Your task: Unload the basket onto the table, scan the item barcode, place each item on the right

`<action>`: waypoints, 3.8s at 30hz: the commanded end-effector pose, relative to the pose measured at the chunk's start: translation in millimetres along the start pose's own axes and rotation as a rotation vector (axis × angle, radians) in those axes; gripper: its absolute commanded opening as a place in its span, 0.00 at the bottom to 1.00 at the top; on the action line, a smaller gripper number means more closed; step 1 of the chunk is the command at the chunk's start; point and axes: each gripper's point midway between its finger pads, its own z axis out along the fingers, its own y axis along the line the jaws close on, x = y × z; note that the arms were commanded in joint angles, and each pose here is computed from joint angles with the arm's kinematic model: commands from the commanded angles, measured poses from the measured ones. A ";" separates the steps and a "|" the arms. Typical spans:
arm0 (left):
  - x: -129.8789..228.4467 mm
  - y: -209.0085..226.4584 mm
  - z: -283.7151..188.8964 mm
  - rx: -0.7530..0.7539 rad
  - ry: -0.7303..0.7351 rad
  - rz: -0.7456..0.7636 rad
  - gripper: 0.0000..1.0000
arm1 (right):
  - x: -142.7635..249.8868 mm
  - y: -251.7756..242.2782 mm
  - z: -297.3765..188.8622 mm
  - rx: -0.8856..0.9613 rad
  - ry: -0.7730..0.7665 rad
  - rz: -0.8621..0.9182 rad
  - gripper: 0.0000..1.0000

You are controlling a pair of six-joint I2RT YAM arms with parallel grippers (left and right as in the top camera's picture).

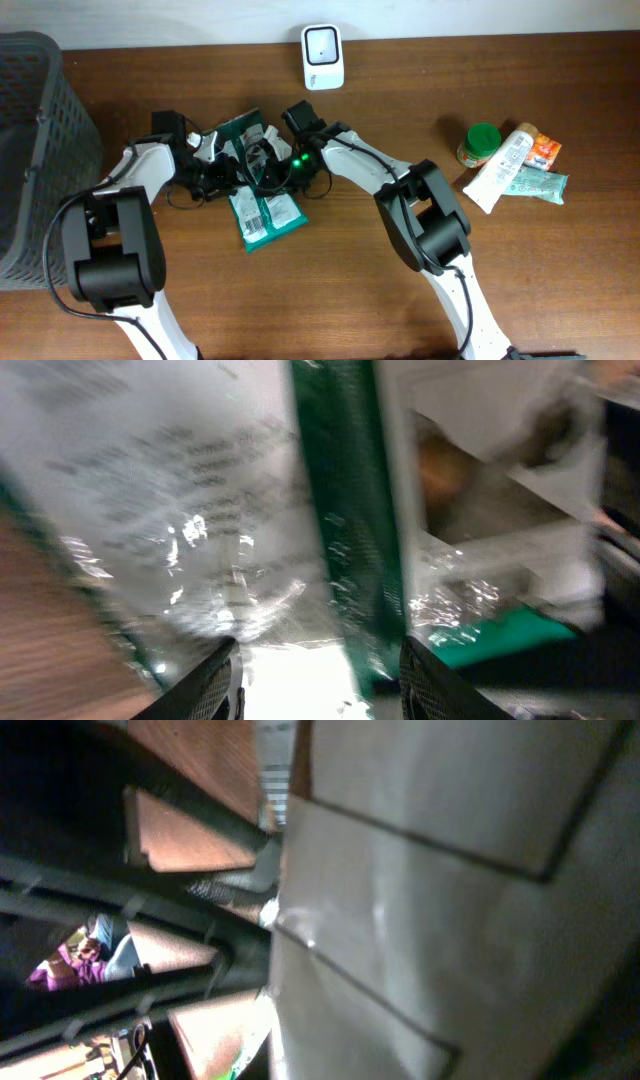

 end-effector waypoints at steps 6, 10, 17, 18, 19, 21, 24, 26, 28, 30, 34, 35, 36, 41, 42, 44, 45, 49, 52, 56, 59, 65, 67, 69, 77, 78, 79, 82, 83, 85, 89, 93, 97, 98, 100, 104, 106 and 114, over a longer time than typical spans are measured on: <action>-58.3 -22.9 -138.0 -0.178 -0.350 0.137 0.64 | -30.6 64.9 -192.9 0.070 -0.292 -0.158 0.04; -61.5 -12.6 -147.1 -0.237 -0.377 0.127 0.72 | -26.6 118.3 -320.4 0.271 -0.585 -0.381 0.04; -73.2 14.1 -164.6 -0.394 -0.433 0.149 0.81 | 18.5 195.6 -478.8 0.501 -1.019 -0.577 0.04; -75.7 13.2 -171.2 -0.397 -0.450 0.183 0.81 | 22.2 193.5 -494.5 0.585 -1.059 -0.585 0.04; -76.7 8.2 -176.1 -0.383 -0.461 0.226 0.82 | 23.6 190.9 -503.1 0.666 -1.068 -0.620 0.04; -79.7 7.1 -185.3 -0.385 -0.490 0.238 0.82 | 23.9 183.7 -514.3 0.776 -1.077 -0.639 0.04; -78.2 10.4 -186.4 -0.388 -0.487 0.228 0.99 | 19.6 186.0 -520.8 0.802 -1.104 -0.657 0.04; -77.9 10.5 -186.2 -0.387 -0.485 0.228 0.99 | 13.1 190.5 -517.2 0.791 -1.110 -0.680 0.04; -78.0 10.4 -186.3 -0.387 -0.486 0.228 0.99 | 6.0 196.6 -511.8 0.778 -1.117 -0.706 0.04; -78.0 10.4 -186.3 -0.387 -0.486 0.228 0.99 | -0.4 219.2 -519.7 0.659 -1.227 -0.665 0.04; -78.0 10.4 -186.3 -0.387 -0.486 0.227 0.99 | 13.9 232.8 -537.6 0.233 -1.297 -0.365 0.04; -77.9 10.4 -186.2 -0.387 -0.485 0.228 0.99 | 22.5 224.1 -535.3 0.139 -1.227 -0.306 0.04; -78.0 10.4 -186.2 -0.387 -0.486 0.228 0.99 | 29.8 218.1 -529.8 0.061 -1.152 -0.273 0.04; -78.0 10.4 -186.2 -0.387 -0.486 0.228 0.99 | 55.4 199.9 -493.0 -0.218 -0.824 -0.223 0.04; -78.0 10.4 -186.3 -0.387 -0.486 0.227 0.99 | 53.4 193.5 -489.1 -0.222 -0.808 -0.226 0.04; -78.0 10.5 -186.3 -0.387 -0.486 0.227 0.99 | 51.1 190.1 -488.5 -0.212 -0.810 -0.245 0.04; -76.3 10.8 -185.4 -0.387 -0.479 0.224 0.99 | 50.8 190.8 -487.3 -0.203 -0.810 -0.266 0.04; -70.7 -4.5 -211.3 -0.439 -0.448 0.368 0.99 | 47.9 178.5 -485.1 -0.142 -0.830 -0.246 0.04; -64.4 -45.9 -277.9 -0.501 -0.441 0.581 0.99 | 42.5 170.8 -476.9 -0.079 -0.836 -0.238 0.04; -56.3 -82.5 -325.6 -0.518 -0.500 0.666 0.99 | 30.4 175.3 -451.4 0.001 -0.817 -0.271 0.04; -47.1 -83.1 -321.1 -0.532 -0.432 0.794 0.99 | 21.3 175.5 -435.3 0.081 -0.817 -0.287 0.04; -48.8 -55.8 -338.0 -0.644 -0.423 0.747 0.99 | -8.6 157.1 -405.5 0.426 -0.850 -0.353 0.04; -48.7 -55.8 -337.9 -0.644 -0.422 0.747 0.99 | -38.5 142.9 -389.9 0.634 -0.873 -0.428 0.04; -48.7 -55.8 -337.9 -0.644 -0.422 0.747 0.99 | -81.6 126.3 -370.0 0.871 -0.895 -0.561 0.04; -48.7 -55.8 -337.9 -0.644 -0.422 0.747 0.99 | -203.6 45.0 -298.3 1.561 -0.818 -1.121 0.04; -48.7 -55.8 -337.9 -0.644 -0.422 0.747 0.99 | -208.8 41.3 -295.5 1.615 -0.797 -1.183 0.04; -48.7 -55.7 -337.9 -0.644 -0.422 0.747 0.99 | -212.8 36.6 -293.6 1.654 -0.789 -1.219 0.04; -48.7 -55.7 -337.9 -0.644 -0.422 0.747 0.99 | -220.6 19.3 -264.5 1.646 -0.686 -1.393 0.04; -48.7 -55.7 -337.9 -0.644 -0.422 0.747 0.99 | -224.0 12.1 -254.2 1.639 -0.663 -1.463 0.04; -48.7 -55.7 -337.9 -0.644 -0.422 0.747 0.99 | -227.1 2.0 -241.7 1.640 -0.618 -1.562 0.04; -48.7 -55.7 -337.9 -0.644 -0.422 0.747 0.99 | -230.7 -15.9 -229.1 1.676 -0.567 -1.669 0.04; -48.7 -55.7 -337.9 -0.644 -0.422 0.747 0.99 | -230.1 -20.9 -224.8 1.656 -0.550 -1.678 0.04; -48.6 -55.7 -337.8 -0.644 -0.421 0.747 0.99 | -230.0 -20.7 -224.6 1.657 -0.550 -1.677 0.04; -48.5 -55.7 -337.8 -0.643 -0.421 0.747 0.99 | -230.0 -21.4 -226.2 1.666 -0.547 -1.669 0.04; -48.4 -55.7 -337.7 -0.643 -0.421 0.747 0.99 | -230.3 -16.3 -230.3 1.670 -0.559 -1.668 0.04; -48.4 -55.7 -337.7 -0.643 -0.421 0.747 0.99 | -226.8 46.0 -293.2 1.702 -0.767 -1.531 0.04; -48.4 -55.6 -337.7 -0.643 -0.421 0.746 0.99 | -217.0 70.2 -319.0 1.674 -0.789 -1.458 0.04; -48.0 -55.5 -337.4 -0.642 -0.419 0.746 0.99 | -58.7 148.0 -409.3 1.118 -0.903 -0.661 0.04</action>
